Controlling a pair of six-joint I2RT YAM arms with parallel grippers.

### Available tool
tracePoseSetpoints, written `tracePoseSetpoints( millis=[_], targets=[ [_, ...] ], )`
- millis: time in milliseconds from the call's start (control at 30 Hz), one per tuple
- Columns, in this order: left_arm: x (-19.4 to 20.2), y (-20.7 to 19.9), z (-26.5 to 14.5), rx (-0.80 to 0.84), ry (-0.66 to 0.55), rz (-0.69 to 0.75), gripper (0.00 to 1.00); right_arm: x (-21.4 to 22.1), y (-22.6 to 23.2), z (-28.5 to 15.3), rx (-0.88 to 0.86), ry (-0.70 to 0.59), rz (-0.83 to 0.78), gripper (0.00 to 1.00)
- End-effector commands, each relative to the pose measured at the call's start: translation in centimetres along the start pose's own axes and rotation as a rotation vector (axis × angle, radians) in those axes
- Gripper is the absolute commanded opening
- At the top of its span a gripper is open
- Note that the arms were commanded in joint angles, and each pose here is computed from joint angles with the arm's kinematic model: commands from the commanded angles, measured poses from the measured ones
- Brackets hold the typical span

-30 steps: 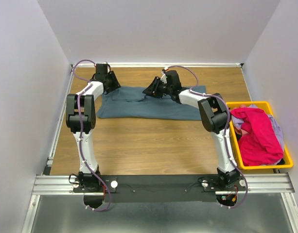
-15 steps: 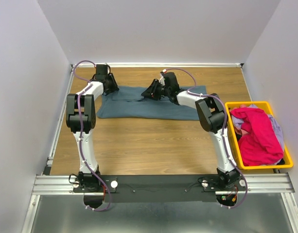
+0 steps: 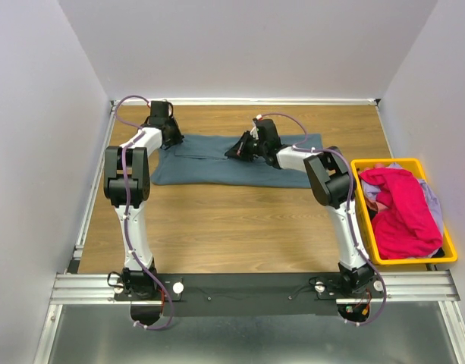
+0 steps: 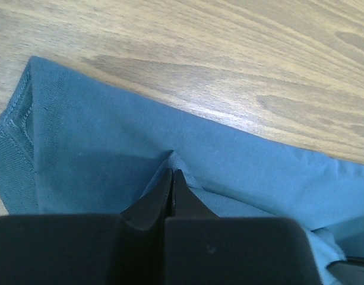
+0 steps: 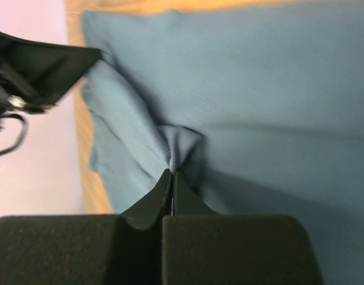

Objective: Fold and stack the t-shirts
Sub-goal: Fold the tshirt

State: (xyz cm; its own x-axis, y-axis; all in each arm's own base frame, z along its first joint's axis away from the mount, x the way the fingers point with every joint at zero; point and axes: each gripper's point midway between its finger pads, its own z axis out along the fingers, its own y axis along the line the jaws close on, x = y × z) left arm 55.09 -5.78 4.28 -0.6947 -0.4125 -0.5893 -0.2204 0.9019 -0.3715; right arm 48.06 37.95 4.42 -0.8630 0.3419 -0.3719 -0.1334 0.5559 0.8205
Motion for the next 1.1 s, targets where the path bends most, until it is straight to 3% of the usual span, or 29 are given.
tracePoseSetpoints(
  millis=[0, 200, 300, 333, 367, 500, 567, 700, 933, 1067],
  targets=[
    [-1.5, 0.9, 0.5, -0.049, -0.052, -0.037, 0.0, -1.0, 1.2, -0.8, -0.004, -0.076, -0.014, 0.01],
    [-2.4, 0.5, 0.7, -0.025, -0.083, -0.049, 0.03, -0.6, 0.0, -0.6, 0.017, -0.078, -0.012, 0.02],
    [-2.8, 0.1, 0.5, -0.005, -0.093, -0.033, 0.13, -1.0, 0.4, -0.4, 0.005, -0.082, -0.032, 0.13],
    [-3.0, -0.1, 0.4, 0.003, -0.1, -0.02, 0.17, -1.1, 0.7, -0.4, 0.002, -0.084, -0.043, 0.16],
    [-3.1, -0.3, 0.2, 0.017, -0.104, -0.013, 0.32, -1.4, 0.7, -0.5, 0.01, -0.085, -0.049, 0.24],
    [-4.9, -1.7, -2.2, 0.057, -0.153, 0.005, 0.64, -3.0, 2.4, -1.1, 0.015, -0.123, -0.093, 0.35],
    [-5.1, -1.8, -2.9, 0.061, -0.167, 0.005, 0.72, -3.6, 2.9, -1.5, 0.02, -0.136, -0.118, 0.36],
    [-6.3, -2.8, -5.5, 0.082, -0.212, 0.006, 0.72, -4.2, 4.4, -2.1, -0.004, -0.147, -0.149, 0.37],
    [-5.2, -4.8, -7.5, 0.149, -0.208, 0.034, 0.41, -4.0, 6.4, -2.4, -0.087, -0.123, -0.191, 0.37],
    [-2.5, -4.5, -7.2, 0.154, -0.141, -0.001, 0.38, -3.8, 6.4, -2.5, -0.095, -0.118, -0.192, 0.37]
  ],
)
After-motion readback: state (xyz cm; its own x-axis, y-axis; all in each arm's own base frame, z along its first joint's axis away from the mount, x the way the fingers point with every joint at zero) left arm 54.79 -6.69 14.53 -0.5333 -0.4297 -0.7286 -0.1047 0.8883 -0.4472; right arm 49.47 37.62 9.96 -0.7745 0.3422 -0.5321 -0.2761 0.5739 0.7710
